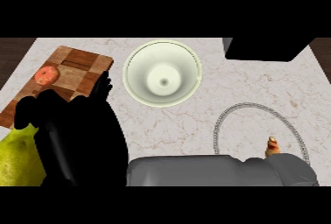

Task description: Pick the pear from the placemat and place it in the bowl

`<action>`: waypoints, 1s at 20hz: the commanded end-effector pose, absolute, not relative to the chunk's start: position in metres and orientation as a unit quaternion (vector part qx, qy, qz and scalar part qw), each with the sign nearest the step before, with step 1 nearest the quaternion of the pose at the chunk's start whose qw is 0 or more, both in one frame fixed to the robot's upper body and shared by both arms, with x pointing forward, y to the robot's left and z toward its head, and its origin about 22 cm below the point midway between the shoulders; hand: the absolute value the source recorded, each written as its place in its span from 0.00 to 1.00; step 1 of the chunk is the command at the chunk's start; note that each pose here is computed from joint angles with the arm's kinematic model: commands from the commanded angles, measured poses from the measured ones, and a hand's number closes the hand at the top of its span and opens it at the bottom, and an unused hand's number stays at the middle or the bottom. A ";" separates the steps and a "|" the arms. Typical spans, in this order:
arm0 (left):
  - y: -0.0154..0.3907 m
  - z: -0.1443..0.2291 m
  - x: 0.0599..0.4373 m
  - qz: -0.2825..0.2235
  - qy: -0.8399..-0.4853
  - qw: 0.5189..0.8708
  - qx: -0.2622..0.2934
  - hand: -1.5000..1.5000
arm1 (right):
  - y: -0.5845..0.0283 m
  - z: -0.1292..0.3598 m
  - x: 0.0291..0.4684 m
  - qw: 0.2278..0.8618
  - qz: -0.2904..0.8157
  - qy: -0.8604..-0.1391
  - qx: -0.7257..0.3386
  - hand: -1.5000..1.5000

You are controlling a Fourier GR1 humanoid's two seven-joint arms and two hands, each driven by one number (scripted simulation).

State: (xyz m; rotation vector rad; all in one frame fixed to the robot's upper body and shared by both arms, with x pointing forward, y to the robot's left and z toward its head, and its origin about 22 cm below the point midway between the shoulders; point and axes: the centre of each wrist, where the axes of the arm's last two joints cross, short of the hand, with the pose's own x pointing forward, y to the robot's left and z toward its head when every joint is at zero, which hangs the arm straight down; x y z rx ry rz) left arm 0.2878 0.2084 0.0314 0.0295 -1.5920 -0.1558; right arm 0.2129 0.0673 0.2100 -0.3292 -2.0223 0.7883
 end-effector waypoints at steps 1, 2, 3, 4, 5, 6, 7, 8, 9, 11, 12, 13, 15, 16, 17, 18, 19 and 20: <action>0.197 0.017 0.288 -0.066 -0.714 0.697 0.015 0.50 | 0.085 0.248 0.214 0.482 0.290 -0.814 -0.147 1.00; 0.209 0.028 0.283 -0.066 -0.711 0.700 0.018 0.50 | 0.089 0.255 0.224 0.484 0.279 -0.814 -0.157 1.00; 0.198 0.030 0.276 -0.064 -0.711 0.700 0.012 0.50 | 0.091 0.246 0.230 0.488 0.275 -0.812 -0.164 1.00; 0.216 0.034 0.282 -0.063 -0.712 0.699 0.026 0.50 | 0.090 0.259 0.232 0.490 0.277 -0.809 -0.169 1.00; 0.196 0.022 0.278 -0.063 -0.711 0.700 0.018 0.50 | 0.094 0.252 0.238 0.496 0.285 -0.798 -0.190 1.00; 0.217 0.034 0.285 -0.062 -0.715 0.696 0.017 0.50 | 0.097 0.268 0.253 0.491 0.279 -0.800 -0.200 1.00; 0.222 0.027 0.278 -0.073 -0.716 0.694 0.013 0.50 | 0.097 0.268 0.258 0.501 0.274 -0.797 -0.197 1.00; 0.200 0.020 0.273 -0.065 -0.708 0.703 0.018 0.50 | 0.097 0.253 0.257 0.511 0.266 -0.796 -0.187 1.00; 0.201 0.034 0.279 -0.062 -0.724 0.687 0.014 0.50 | 0.097 0.273 0.271 0.510 0.271 -0.795 -0.188 1.00; 0.214 0.010 0.267 -0.060 -0.715 0.697 0.025 0.50 | 0.099 0.270 0.284 0.506 0.295 -0.775 -0.238 1.00; 0.204 0.038 0.279 -0.054 -0.719 0.693 0.014 0.50 | 0.096 0.249 0.297 0.495 0.298 -0.770 -0.270 1.00; 0.211 0.028 0.275 -0.062 -0.715 0.696 0.021 0.50 | 0.095 0.263 0.306 0.498 0.307 -0.762 -0.277 1.00; 0.203 0.029 0.265 -0.063 -0.718 0.693 0.019 0.50 | 0.094 0.250 0.313 0.493 0.330 -0.742 -0.313 1.00; 0.209 0.040 0.283 -0.065 -0.720 0.690 0.028 0.50 | 0.092 0.244 0.323 0.482 0.344 -0.733 -0.334 1.00; 0.208 0.032 0.276 -0.053 -0.713 0.699 0.022 0.50 | 0.089 0.237 0.330 0.474 0.348 -0.729 -0.350 1.00; 0.214 0.024 0.269 -0.057 -0.715 0.696 0.019 0.50 | 0.086 0.237 0.339 0.473 0.347 -0.733 -0.344 1.00; 0.211 0.023 0.272 -0.062 -0.716 0.695 0.026 0.50 | 0.084 0.236 0.340 0.469 0.347 -0.732 -0.351 1.00; 0.219 0.030 0.272 -0.063 -0.714 0.697 0.020 0.50 | 0.076 0.233 0.358 0.480 0.342 -0.723 -0.360 1.00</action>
